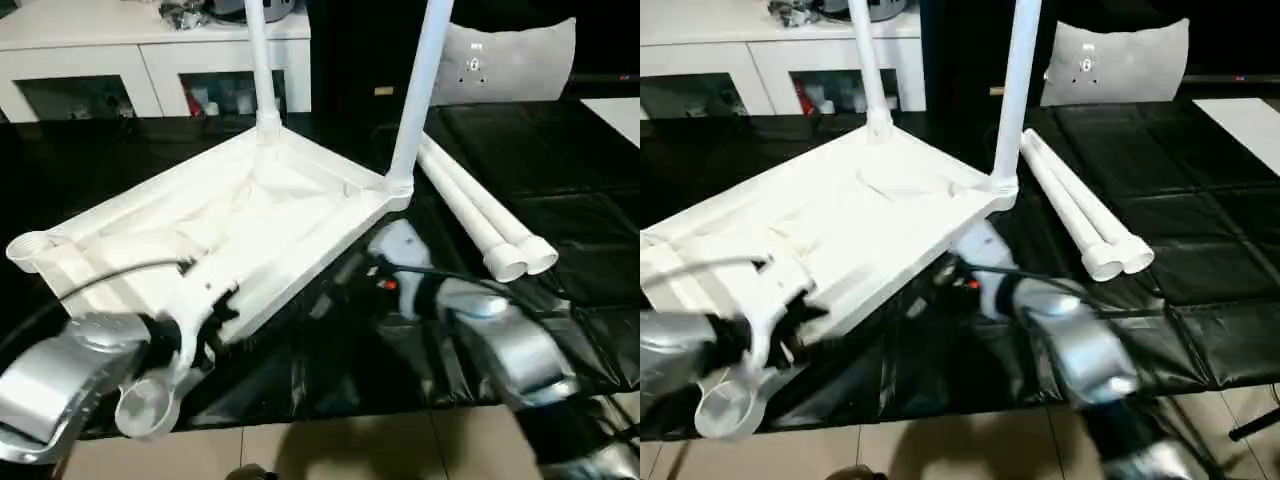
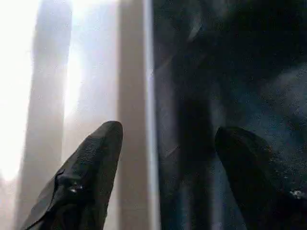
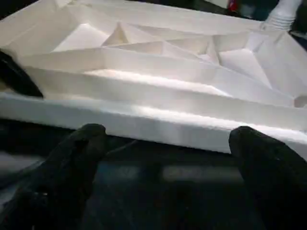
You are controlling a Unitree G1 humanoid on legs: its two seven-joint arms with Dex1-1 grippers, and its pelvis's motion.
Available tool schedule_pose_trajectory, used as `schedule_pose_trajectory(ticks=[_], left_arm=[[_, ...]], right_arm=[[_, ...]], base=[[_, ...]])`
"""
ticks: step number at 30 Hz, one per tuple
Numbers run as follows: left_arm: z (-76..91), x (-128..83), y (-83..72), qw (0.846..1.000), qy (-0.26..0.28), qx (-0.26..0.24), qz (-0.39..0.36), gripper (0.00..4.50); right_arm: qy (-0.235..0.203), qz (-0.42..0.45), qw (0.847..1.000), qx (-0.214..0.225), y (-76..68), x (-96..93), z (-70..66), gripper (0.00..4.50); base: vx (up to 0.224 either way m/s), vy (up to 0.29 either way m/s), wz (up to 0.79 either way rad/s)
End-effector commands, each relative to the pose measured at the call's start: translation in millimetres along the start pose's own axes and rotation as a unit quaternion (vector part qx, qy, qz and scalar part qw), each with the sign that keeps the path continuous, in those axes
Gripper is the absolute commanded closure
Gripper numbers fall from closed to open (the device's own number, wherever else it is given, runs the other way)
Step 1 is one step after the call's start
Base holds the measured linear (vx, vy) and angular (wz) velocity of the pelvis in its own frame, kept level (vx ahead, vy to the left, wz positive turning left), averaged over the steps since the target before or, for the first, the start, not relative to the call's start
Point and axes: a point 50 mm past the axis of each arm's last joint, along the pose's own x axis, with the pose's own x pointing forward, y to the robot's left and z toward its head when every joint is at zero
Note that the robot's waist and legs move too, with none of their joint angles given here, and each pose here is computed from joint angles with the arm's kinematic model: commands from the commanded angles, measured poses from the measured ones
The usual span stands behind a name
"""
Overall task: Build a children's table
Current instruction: Rotate table base
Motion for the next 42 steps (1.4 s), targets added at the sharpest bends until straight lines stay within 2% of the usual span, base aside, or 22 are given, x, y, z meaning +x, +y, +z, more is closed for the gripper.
schedule_pose_trajectory(ticks=[1, 4, 6, 7, 10, 14, 19, 20, 24, 30, 32, 37, 41, 42], left_arm=[[1.0, 2, 3.8, 1.000, 0.002, 0.009, 0.015, 1.05], [9.1, 10, -2.5, 0.999, -0.025, -0.014, -0.022, 1.05], [15.0, 14, -7.3, 0.998, -0.041, -0.023, -0.047, 1.05], [23.3, 21, -14.1, 0.994, -0.063, -0.037, -0.082, 1.05], [30.0, 28, -20.3, 0.989, -0.080, -0.053, -0.116, 1.05], [43.7, 55, -31.5, 0.980, -0.093, -0.067, -0.164, 1.05], [60.5, 75, -38.0, 0.973, -0.117, -0.082, -0.183, 1.05], [71.3, 85, -38.5, 0.971, -0.131, -0.088, -0.180, 1.05], [86.3, 98, -29.0, 0.976, -0.147, -0.086, -0.139, 1.05], [92.7, 89, -13.6, 0.975, -0.177, -0.080, -0.106, 1.05], [91.6, 72, -6.8, 0.972, -0.201, -0.071, -0.103, 1.05], [90.9, 60, -2.5, 0.968, -0.220, -0.069, -0.100, 1.05], [71.5, 22, 4.7, 0.975, -0.199, 0.042, -0.090, 1.05], [70.8, 21, 4.9, 0.975, -0.197, 0.045, -0.090, 1.05]], right_arm=[[-0.003, 0.008, 1.000, 0.002, 3.3, -4.3, 3.2, 0.00], [-0.002, 0.018, 1.000, 0.016, 10.8, -15.9, 2.6, 0.00], [0.004, 0.010, 1.000, 0.020, 10.6, -19.5, 0.8, 0.00], [0.012, -0.002, 1.000, 0.025, 9.3, -24.1, -2.0, 0.00], [0.018, -0.014, 0.999, 0.031, 8.1, -28.0, -4.3, 0.00], [0.031, -0.043, 0.998, 0.043, 6.3, -38.2, -8.9, 0.00], [0.031, -0.060, 0.997, 0.047, 5.2, -43.7, -9.1, 0.00], [0.032, -0.069, 0.996, 0.049, 4.1, -46.7, -9.2, 0.00], [0.034, -0.085, 0.995, 0.047, 1.9, -50.7, -9.1, 0.00], [0.028, -0.103, 0.993, 0.047, 0.2, -53.4, -6.6, 0.00], [0.021, -0.108, 0.993, 0.047, -0.5, -52.6, -4.3, 0.00], [0.021, -0.105, 0.993, 0.046, 0.1, -50.0, -5.0, 0.00], [0.014, -0.082, 0.996, 0.036, 6.5, -39.7, -2.5, 0.00], [0.014, -0.081, 0.996, 0.036, 6.7, -39.5, -2.4, 0.00]], base=[[0.000, 0.000, 0.00], [0.000, 0.000, 0.00], [0.000, 0.000, 0.00], [0.000, 0.000, 0.00], [0.000, 0.000, 0.00], [0.000, 0.000, 0.00], [0.000, 0.000, 0.00], [0.000, 0.000, 0.00], [0.000, 0.000, 0.00], [0.000, 0.000, 0.00], [0.000, 0.000, 0.00], [0.000, 0.000, 0.00], [0.000, 0.000, 0.00], [0.000, 0.000, 0.00]])
